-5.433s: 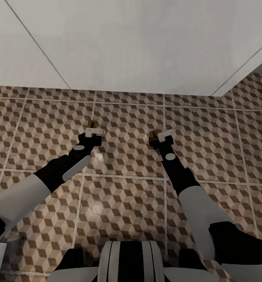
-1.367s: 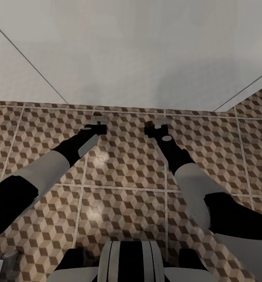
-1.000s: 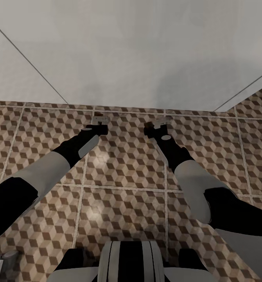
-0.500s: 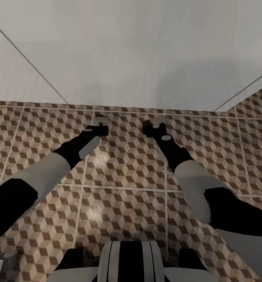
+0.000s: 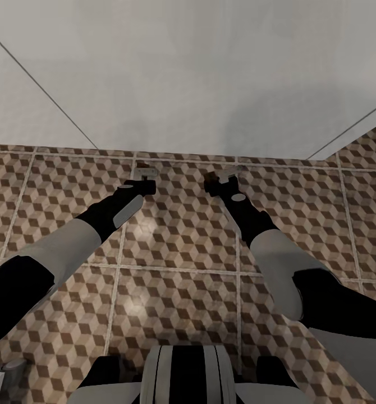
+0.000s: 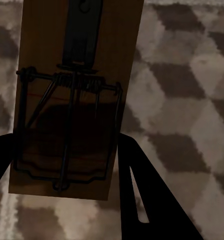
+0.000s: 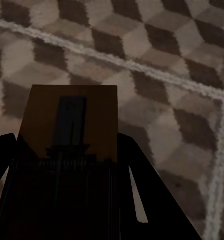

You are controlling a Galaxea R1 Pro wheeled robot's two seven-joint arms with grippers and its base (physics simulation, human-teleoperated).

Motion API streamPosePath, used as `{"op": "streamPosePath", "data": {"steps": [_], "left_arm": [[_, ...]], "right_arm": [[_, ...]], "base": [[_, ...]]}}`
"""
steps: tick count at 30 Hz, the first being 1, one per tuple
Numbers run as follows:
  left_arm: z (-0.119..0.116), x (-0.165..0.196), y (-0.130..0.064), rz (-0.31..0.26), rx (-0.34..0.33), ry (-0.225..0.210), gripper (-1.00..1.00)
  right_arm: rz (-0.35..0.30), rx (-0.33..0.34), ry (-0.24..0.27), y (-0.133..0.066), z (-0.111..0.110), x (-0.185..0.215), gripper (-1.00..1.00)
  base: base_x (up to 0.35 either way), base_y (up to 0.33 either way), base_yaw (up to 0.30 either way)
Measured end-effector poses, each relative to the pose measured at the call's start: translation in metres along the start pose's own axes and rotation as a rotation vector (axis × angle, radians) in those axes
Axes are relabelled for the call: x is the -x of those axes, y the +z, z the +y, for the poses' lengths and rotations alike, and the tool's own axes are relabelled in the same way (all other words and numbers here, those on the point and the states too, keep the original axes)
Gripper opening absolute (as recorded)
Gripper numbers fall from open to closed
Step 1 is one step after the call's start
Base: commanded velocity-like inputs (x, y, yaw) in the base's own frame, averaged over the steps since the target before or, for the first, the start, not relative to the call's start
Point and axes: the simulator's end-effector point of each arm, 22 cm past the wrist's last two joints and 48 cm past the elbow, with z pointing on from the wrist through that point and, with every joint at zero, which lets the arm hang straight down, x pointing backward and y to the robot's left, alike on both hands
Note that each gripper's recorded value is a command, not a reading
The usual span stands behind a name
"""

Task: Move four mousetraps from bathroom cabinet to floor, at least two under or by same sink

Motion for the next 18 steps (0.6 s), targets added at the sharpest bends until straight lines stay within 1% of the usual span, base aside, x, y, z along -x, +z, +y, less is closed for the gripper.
{"op": "streamPosePath", "data": {"steps": [8, 10, 12, 14, 18], "left_arm": [[0.0, 0.0, 0.0, 0.001, 0.001, 0.0, -1.0], [0.0, -0.001, 0.0, 0.001, 0.001, 0.0, -1.0], [0.0, -0.004, 0.0, 0.005, 0.002, 0.0, -1.0], [0.0, -0.007, 0.0, 0.009, 0.002, -0.001, -1.0], [0.0, -0.016, 0.001, 0.018, 0.002, -0.001, -1.0]], "right_arm": [[0.013, 0.003, -0.003, 0.0, 0.002, -0.006, -1.0], [0.037, 0.009, -0.003, 0.0, 0.005, -0.018, -1.0], [0.081, 0.019, -0.002, -0.001, 0.01, -0.039, -1.0], [0.101, 0.024, -0.001, -0.002, 0.012, -0.048, -1.0], [0.117, 0.028, -0.001, -0.003, 0.014, -0.056, -1.0]], "base": [[0.0, 0.0, 0.0], [0.0, 0.0, 0.0], [0.0, 0.0, 0.0], [0.0, 0.0, 0.0], [0.0, 0.0, 0.0]]}}
